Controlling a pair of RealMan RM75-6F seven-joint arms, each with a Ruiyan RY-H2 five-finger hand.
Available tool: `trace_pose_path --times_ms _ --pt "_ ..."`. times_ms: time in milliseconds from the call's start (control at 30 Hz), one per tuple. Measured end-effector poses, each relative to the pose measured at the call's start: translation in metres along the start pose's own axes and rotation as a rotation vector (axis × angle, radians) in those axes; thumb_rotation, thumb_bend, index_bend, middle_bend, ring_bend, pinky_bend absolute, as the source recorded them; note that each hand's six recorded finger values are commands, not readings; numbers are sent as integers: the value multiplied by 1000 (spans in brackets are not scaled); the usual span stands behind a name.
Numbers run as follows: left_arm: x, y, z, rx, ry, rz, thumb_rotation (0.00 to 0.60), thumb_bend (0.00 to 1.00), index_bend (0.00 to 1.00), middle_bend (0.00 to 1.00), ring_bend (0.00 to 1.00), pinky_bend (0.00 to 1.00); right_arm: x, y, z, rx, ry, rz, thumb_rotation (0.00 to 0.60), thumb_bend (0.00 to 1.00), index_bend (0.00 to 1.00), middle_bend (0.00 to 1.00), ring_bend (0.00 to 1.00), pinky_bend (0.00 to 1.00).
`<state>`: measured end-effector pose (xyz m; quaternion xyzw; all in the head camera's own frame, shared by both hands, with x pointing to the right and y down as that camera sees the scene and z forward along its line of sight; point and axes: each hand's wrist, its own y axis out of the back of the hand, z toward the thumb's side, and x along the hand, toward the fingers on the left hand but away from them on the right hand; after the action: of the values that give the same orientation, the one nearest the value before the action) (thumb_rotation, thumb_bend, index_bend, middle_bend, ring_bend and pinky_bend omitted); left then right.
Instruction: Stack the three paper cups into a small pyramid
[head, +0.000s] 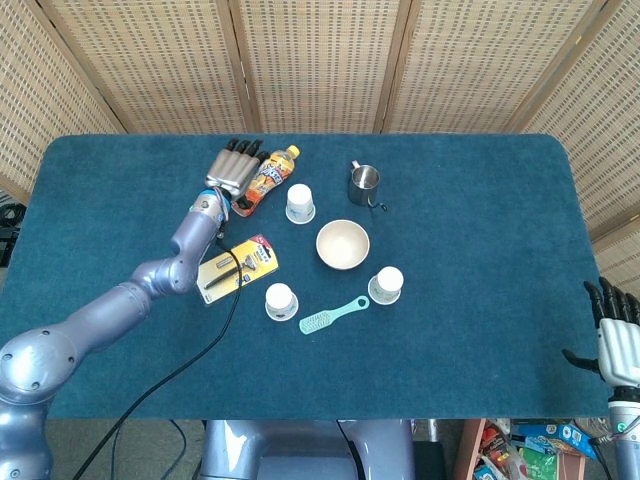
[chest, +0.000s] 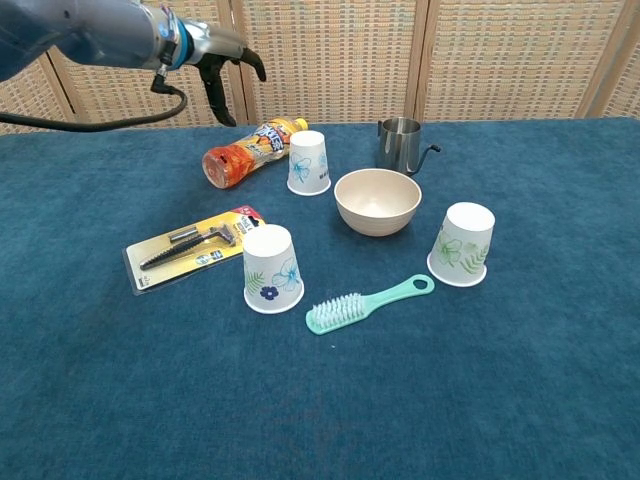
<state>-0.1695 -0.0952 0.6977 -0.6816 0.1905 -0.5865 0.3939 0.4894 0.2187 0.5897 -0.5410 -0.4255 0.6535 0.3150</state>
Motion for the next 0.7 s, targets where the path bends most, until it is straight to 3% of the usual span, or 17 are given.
trace_pose_path --times_ms 700 --pt "33 -18 65 66 -37 -76 600 268 175 0 0 0 -4 3 -18 -13 -48 -13 600 96 0 0 0 0"
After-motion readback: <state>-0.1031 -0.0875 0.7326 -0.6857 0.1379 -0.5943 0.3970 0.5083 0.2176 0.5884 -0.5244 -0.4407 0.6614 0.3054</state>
